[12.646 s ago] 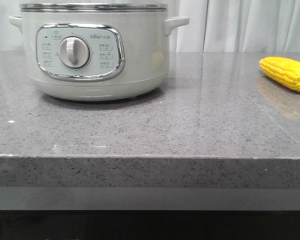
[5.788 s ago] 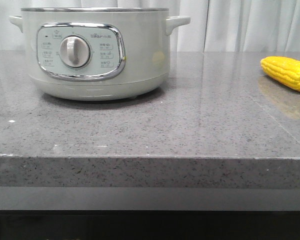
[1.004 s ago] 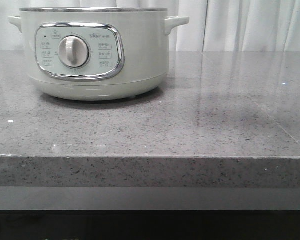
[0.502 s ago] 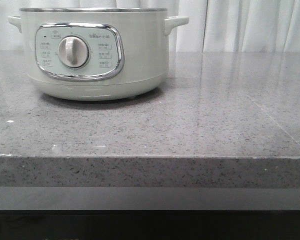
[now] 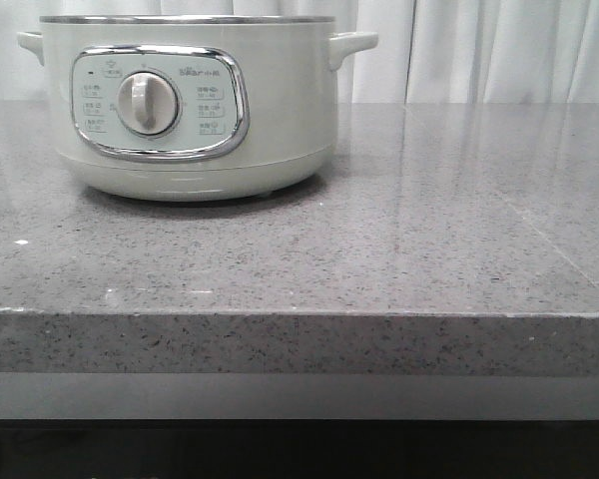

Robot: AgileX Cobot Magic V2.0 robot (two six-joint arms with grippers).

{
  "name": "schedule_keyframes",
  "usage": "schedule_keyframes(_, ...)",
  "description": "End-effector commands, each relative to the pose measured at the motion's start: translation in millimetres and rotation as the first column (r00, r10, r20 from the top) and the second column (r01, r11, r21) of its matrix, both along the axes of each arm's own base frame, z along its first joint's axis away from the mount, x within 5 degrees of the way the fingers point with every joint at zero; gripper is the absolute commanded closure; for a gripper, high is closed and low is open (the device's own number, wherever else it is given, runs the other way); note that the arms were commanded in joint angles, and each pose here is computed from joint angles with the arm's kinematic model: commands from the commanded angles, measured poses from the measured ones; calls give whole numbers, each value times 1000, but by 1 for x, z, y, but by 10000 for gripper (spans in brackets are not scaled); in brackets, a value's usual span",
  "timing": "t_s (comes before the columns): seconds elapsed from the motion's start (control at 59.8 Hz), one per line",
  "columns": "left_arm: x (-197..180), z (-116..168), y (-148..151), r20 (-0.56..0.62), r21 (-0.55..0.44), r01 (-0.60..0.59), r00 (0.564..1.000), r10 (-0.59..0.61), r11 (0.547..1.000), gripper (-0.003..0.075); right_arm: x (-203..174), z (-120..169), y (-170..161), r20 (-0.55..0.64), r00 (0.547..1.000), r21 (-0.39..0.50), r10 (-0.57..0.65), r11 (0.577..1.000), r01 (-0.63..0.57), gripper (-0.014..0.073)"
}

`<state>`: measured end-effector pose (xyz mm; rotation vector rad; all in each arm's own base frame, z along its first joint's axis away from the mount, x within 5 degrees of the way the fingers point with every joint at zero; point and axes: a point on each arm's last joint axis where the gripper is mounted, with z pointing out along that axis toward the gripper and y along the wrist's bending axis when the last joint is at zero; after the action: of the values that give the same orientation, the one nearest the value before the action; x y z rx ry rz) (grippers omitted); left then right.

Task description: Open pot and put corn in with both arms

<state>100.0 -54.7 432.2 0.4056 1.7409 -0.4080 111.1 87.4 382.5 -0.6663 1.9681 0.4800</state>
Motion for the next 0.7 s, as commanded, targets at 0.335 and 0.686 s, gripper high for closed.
schedule_keyframes(0.335, 86, 23, -48, 289, -173, 20, 957, 32, 985, 532, 1, 14, 0, 74, 997, 55, -12, 998, 8, 33)
schedule_keyframes(0.686, 161, 26, -98, 248, -111, 34, 969, -6, 993, 532, 1, 14, 0, 74, 997, 55, -12, 998, 8, 33)
